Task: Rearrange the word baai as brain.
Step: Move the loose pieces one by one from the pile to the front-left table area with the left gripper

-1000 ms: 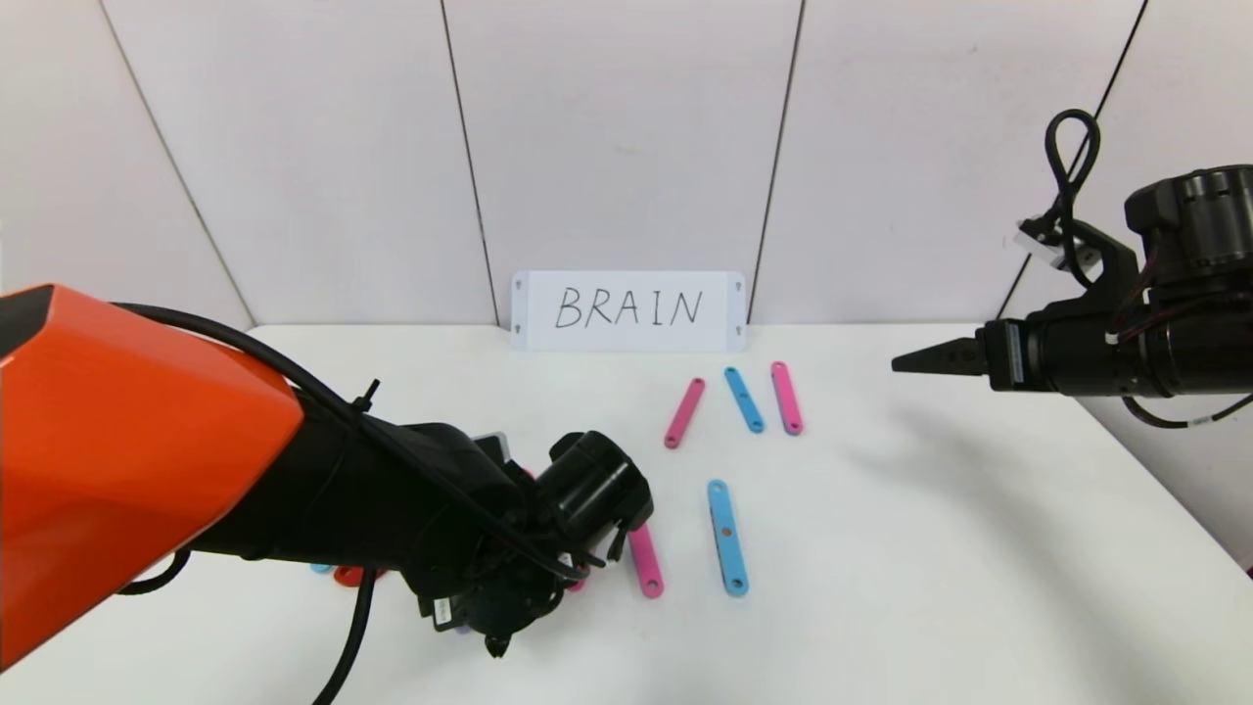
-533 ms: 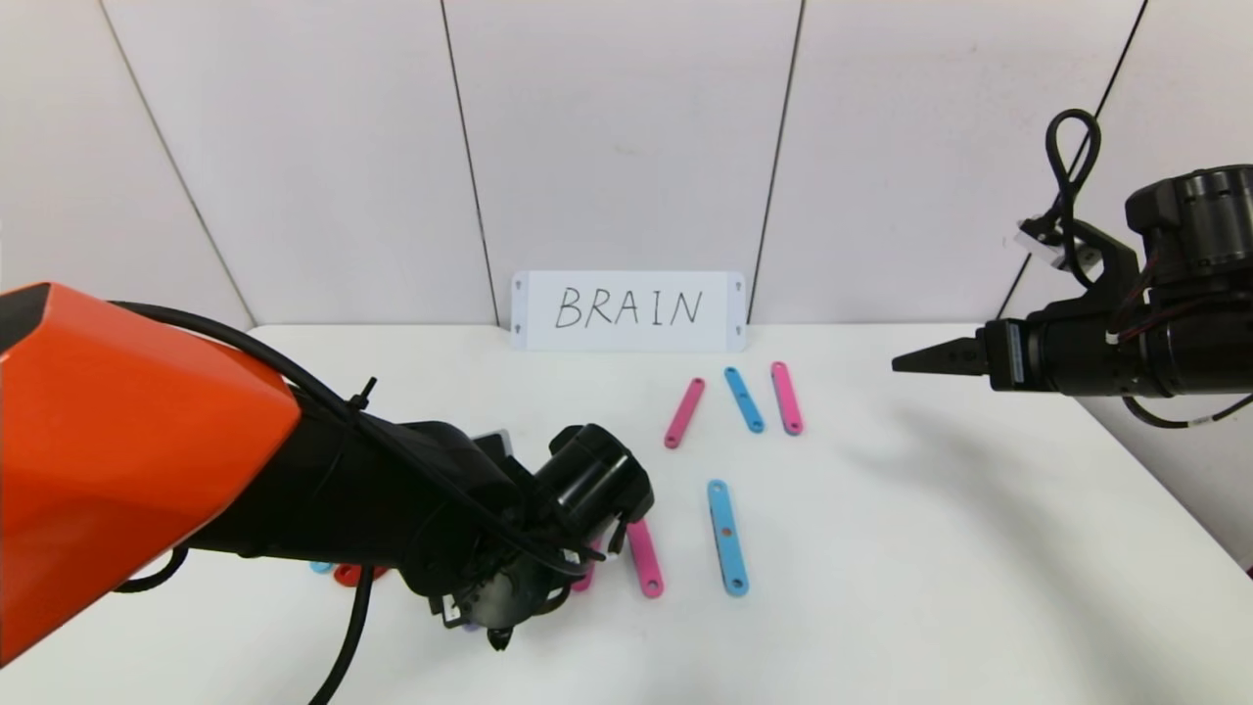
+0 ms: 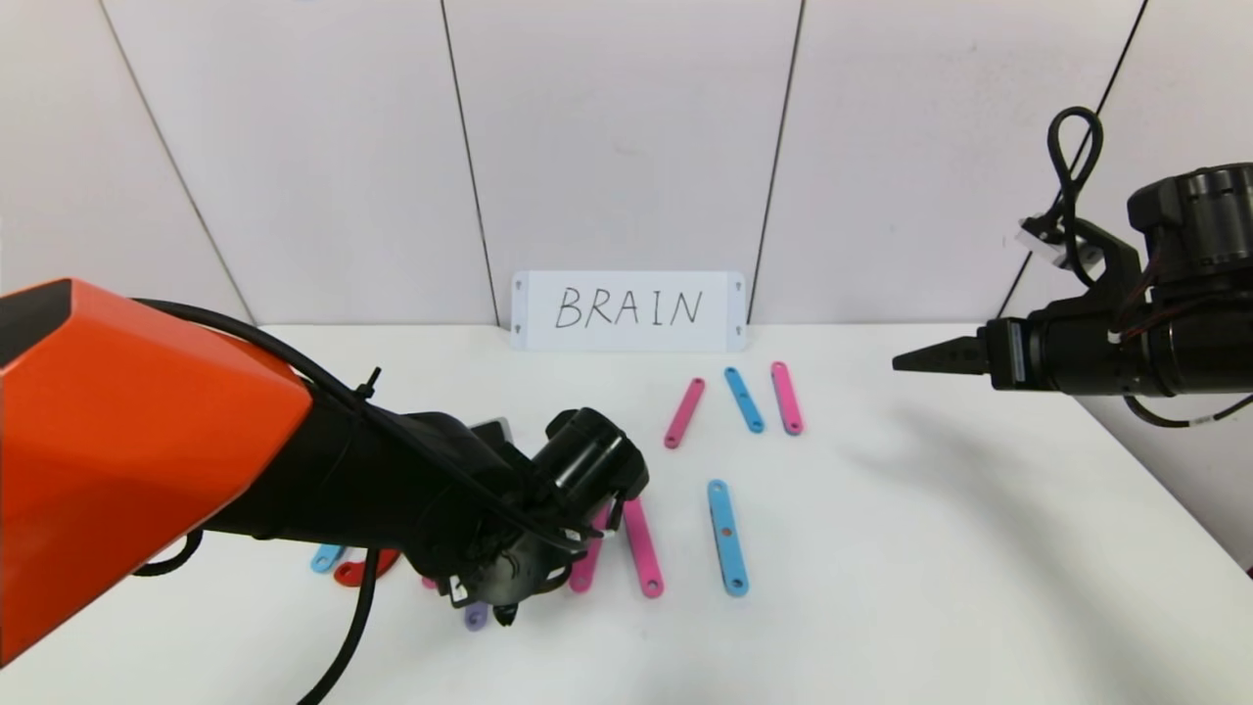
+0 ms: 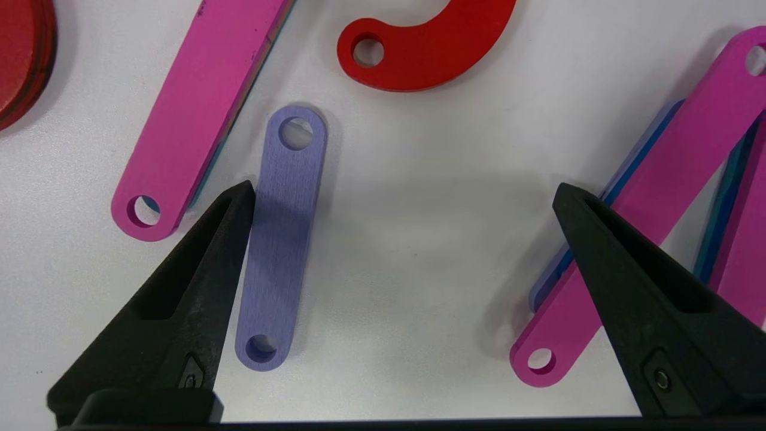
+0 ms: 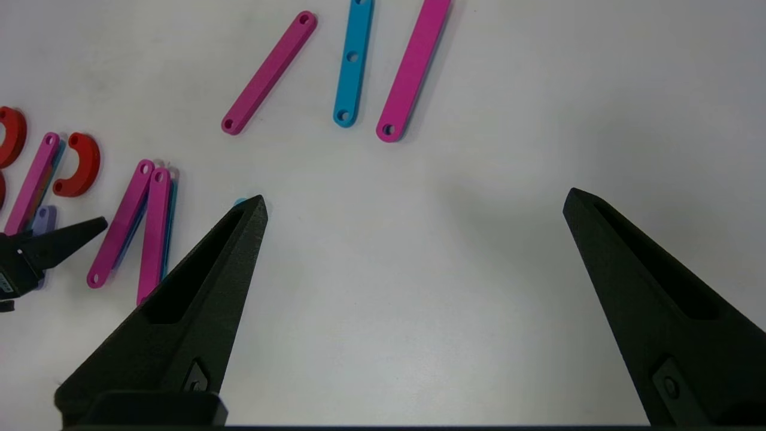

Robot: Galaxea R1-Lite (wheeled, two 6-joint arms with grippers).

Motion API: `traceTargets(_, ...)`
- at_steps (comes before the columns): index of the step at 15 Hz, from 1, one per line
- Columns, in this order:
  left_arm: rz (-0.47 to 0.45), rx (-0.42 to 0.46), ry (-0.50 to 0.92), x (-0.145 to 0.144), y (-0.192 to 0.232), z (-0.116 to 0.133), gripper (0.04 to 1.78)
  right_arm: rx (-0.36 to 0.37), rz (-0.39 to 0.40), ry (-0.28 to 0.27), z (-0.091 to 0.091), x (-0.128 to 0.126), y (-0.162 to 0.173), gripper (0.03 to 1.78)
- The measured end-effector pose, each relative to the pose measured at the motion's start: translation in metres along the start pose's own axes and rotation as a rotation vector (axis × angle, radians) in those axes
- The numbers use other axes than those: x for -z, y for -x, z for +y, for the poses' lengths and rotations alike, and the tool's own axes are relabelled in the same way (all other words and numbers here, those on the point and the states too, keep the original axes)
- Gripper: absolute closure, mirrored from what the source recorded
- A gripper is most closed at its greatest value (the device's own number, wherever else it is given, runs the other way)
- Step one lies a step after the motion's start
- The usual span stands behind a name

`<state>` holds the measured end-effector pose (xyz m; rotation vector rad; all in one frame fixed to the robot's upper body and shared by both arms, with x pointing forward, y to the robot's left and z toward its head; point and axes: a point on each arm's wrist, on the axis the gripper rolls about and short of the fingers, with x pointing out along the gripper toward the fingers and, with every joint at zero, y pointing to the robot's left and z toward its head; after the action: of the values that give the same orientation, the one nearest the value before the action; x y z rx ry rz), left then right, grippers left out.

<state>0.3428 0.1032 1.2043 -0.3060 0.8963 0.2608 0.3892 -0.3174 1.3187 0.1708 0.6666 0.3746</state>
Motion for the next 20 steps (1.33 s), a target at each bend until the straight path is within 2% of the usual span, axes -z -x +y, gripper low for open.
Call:
traceTargets(12,0.001,0.039,-0.005,-0.008,0.01,-0.002,0.09,-0.002,0.009,0.006,0.0,0.002,-0.002,0.08)
traceTargets(16,-0.036,0.051,-0.014,-0.032,0.018,0.009,0.09,-0.003,0.011,0.008,0.001,0.002,-0.002,0.08)
traceTargets(20,0.016,0.082,-0.046,-0.058,0.014,0.028,0.09,-0.002,0.015,0.011,0.003,0.003,-0.003,0.08)
